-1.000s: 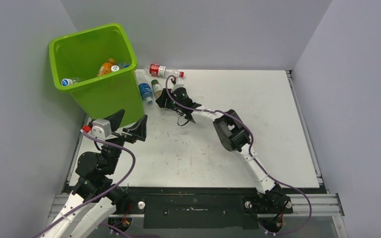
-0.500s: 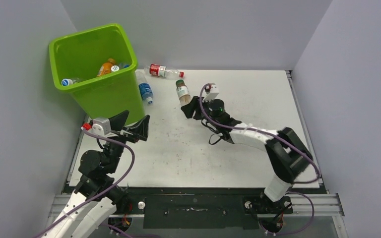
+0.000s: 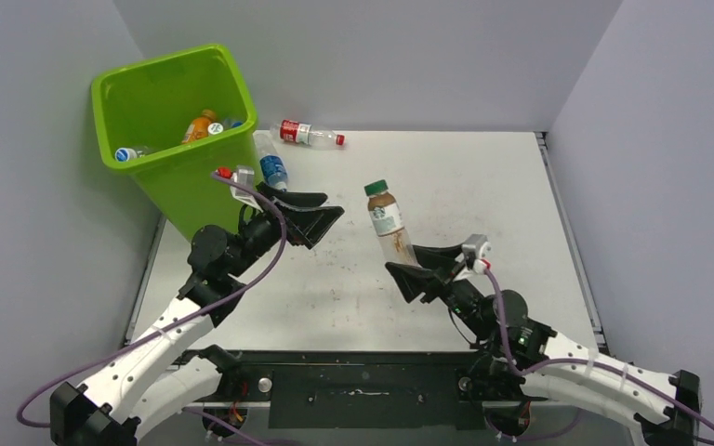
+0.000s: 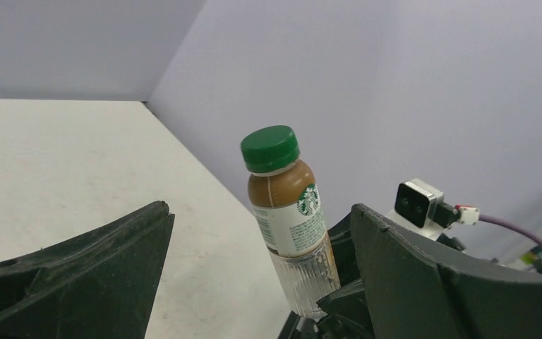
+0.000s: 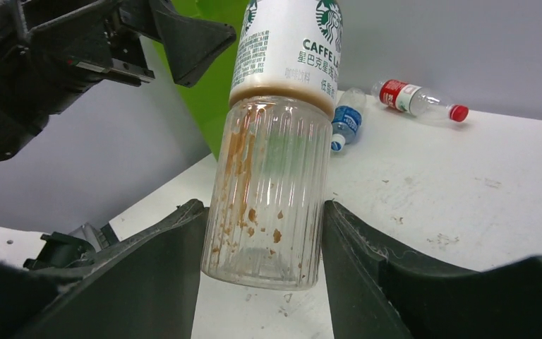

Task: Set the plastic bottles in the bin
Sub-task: Place the plastic bottle in the trash bin.

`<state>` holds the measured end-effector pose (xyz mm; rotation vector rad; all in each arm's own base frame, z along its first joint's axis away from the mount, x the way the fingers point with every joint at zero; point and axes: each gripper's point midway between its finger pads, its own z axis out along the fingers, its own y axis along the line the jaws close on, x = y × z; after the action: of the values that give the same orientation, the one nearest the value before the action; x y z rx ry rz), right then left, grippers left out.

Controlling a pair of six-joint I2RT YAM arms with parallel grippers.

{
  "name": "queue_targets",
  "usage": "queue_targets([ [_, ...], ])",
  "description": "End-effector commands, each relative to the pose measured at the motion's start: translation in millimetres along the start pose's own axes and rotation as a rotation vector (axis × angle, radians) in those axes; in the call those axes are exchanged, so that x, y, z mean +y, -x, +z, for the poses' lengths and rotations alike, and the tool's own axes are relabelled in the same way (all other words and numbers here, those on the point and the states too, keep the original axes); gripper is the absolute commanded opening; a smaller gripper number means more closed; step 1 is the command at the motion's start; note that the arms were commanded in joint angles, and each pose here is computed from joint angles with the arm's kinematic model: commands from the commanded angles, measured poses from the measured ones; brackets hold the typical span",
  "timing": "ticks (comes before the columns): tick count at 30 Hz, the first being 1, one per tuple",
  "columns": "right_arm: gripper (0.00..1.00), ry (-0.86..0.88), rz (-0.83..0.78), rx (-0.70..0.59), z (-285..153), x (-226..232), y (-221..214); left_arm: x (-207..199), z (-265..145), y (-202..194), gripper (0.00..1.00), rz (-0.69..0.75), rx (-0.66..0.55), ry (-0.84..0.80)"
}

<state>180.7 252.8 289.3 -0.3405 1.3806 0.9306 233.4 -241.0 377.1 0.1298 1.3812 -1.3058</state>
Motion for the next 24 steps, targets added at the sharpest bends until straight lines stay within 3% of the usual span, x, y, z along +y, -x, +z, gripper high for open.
queue_targets([
  [1, 0.05, -0.001, -0.042, -0.113, -30, -5, 23, -54, 3, 24, 0.96, -0.176, -0.082, -0.241],
  [7, 0.05, 0.087, -0.055, -0.158, -36, 9, 32, -70, 22, 13, 0.96, -0.232, -0.034, -0.312],
  [18, 0.05, 0.151, -0.063, -0.135, -22, 25, 26, -76, 51, 7, 0.99, -0.167, -0.027, -0.277],
  [24, 0.05, 0.16, -0.061, -0.127, -22, 28, 24, -71, 57, -2, 0.84, -0.157, -0.003, -0.255],
])
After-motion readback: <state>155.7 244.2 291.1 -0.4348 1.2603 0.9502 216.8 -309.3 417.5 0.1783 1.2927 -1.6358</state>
